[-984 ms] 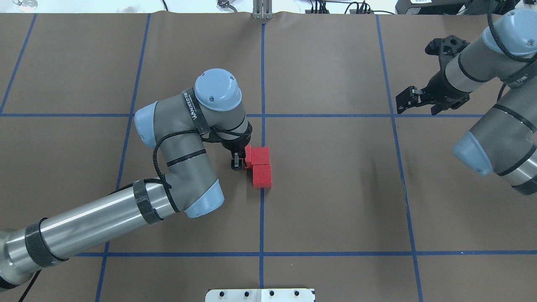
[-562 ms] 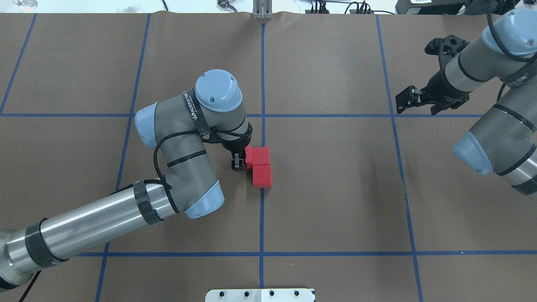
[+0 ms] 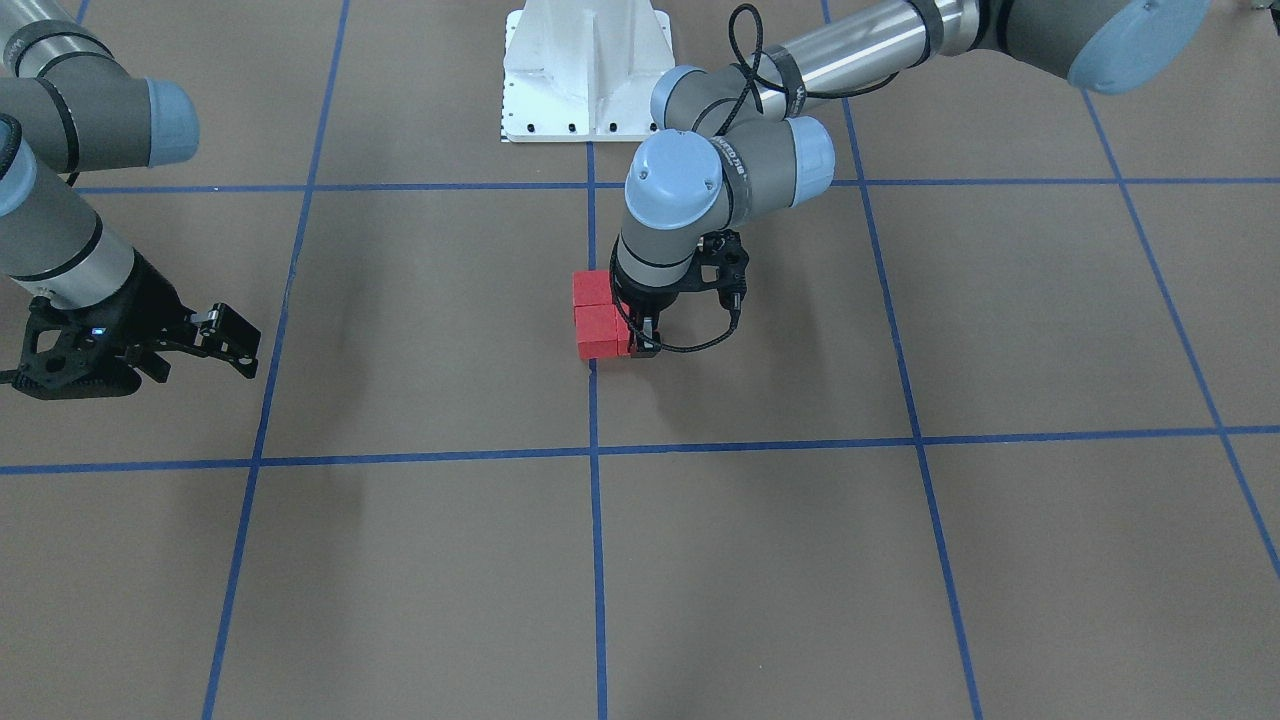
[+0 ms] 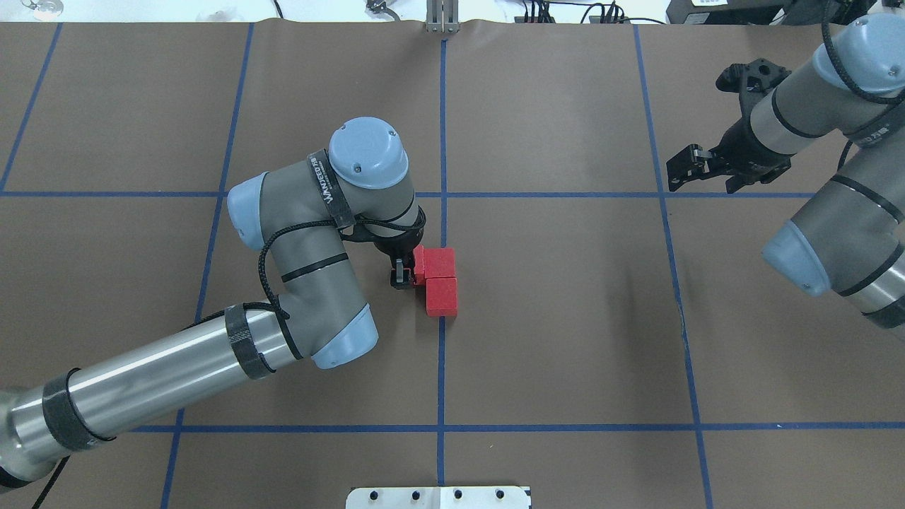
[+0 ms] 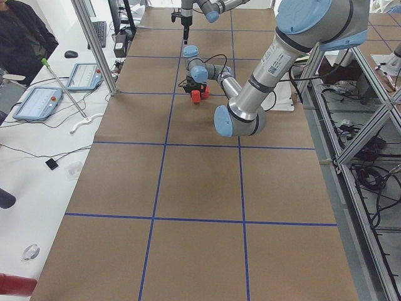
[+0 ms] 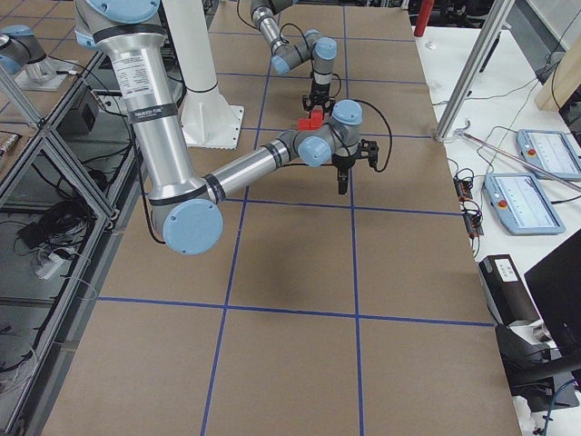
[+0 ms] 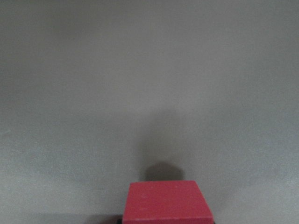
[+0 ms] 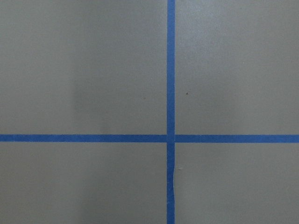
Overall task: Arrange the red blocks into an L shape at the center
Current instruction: 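Lower the red cube with the left gripper against the pair and release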
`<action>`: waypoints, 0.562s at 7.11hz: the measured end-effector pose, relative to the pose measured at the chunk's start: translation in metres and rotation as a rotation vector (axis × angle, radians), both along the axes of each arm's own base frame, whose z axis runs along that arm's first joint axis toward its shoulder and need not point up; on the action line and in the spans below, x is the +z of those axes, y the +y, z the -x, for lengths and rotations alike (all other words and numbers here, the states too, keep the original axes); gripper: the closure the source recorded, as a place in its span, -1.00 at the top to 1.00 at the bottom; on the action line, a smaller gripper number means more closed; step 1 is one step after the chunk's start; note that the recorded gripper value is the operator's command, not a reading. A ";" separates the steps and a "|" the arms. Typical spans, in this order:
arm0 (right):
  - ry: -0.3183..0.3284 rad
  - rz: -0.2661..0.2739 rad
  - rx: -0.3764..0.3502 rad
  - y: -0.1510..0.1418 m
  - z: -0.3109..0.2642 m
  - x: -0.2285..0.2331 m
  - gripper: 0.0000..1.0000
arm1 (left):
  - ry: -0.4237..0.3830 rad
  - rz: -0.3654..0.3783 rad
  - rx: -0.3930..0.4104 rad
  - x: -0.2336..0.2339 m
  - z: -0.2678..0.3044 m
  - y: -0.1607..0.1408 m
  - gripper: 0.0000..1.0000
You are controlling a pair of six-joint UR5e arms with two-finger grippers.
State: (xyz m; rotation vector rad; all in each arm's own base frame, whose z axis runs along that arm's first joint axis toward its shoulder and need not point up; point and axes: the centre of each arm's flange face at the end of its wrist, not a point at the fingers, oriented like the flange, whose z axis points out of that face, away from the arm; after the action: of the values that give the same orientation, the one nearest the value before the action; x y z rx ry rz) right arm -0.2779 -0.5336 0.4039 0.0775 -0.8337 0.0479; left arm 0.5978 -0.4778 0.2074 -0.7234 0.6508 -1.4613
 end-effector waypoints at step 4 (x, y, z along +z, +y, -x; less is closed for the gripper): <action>0.000 0.000 0.001 0.000 0.000 0.000 0.99 | 0.001 -0.003 0.008 0.001 -0.003 0.003 1.00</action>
State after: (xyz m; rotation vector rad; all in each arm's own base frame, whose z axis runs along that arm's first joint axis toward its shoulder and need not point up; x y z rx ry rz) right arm -0.2778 -0.5338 0.4041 0.0775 -0.8332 0.0485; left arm 0.6007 -0.4746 0.2080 -0.7233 0.6499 -1.4525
